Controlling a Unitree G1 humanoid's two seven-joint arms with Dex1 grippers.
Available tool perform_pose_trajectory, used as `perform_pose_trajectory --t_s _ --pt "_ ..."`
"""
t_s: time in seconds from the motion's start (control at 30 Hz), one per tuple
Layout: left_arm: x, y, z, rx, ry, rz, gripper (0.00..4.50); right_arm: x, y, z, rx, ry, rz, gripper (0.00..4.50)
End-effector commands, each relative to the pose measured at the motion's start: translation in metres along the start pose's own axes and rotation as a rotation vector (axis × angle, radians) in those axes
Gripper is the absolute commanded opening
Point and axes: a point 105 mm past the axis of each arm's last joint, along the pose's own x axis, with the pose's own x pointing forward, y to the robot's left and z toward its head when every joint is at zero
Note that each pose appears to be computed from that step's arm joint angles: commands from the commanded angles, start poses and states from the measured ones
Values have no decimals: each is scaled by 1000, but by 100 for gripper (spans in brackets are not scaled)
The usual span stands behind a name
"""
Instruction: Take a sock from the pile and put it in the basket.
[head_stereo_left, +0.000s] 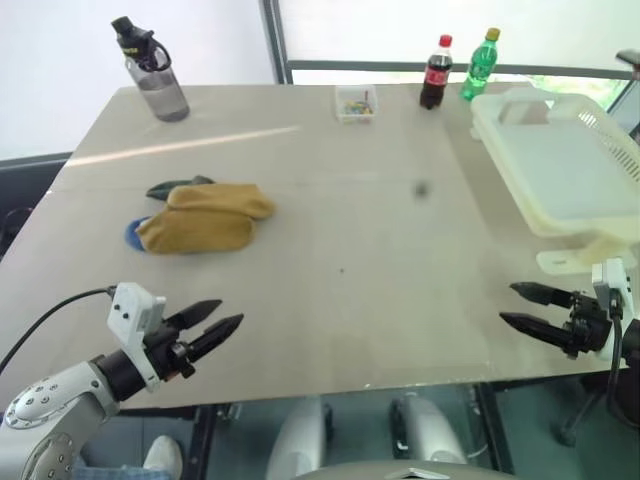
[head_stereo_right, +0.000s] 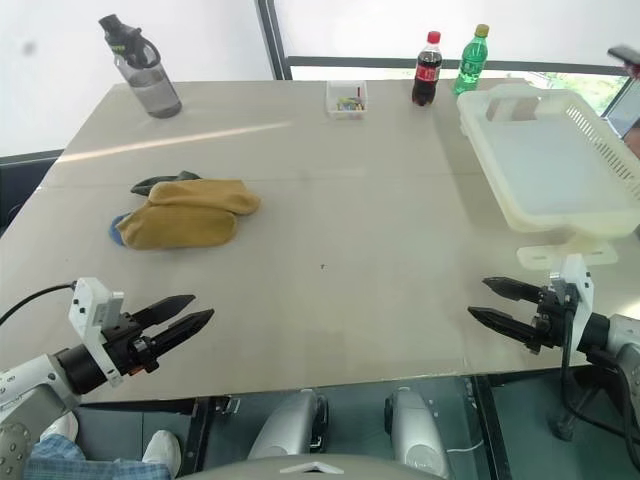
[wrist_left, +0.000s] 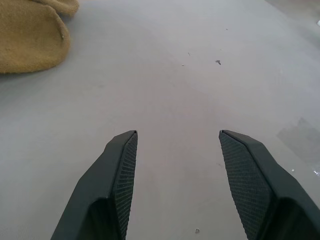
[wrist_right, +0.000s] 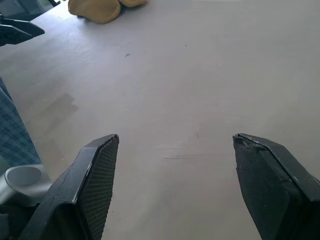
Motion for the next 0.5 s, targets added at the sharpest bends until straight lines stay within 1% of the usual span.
perform_pose_trajectory --t_s 0.03,0.13,0.5 --pt "-4 -2 12 62 -35 -2 276 -3 -2 8 -49 -9 -1 372" --pt "-4 3 16 63 -54 13 276 -3 -3 7 -62 -4 -6 372" --pt "-1 4 15 77 -56 2 276 -2 -2 8 -74 -8 -4 372"
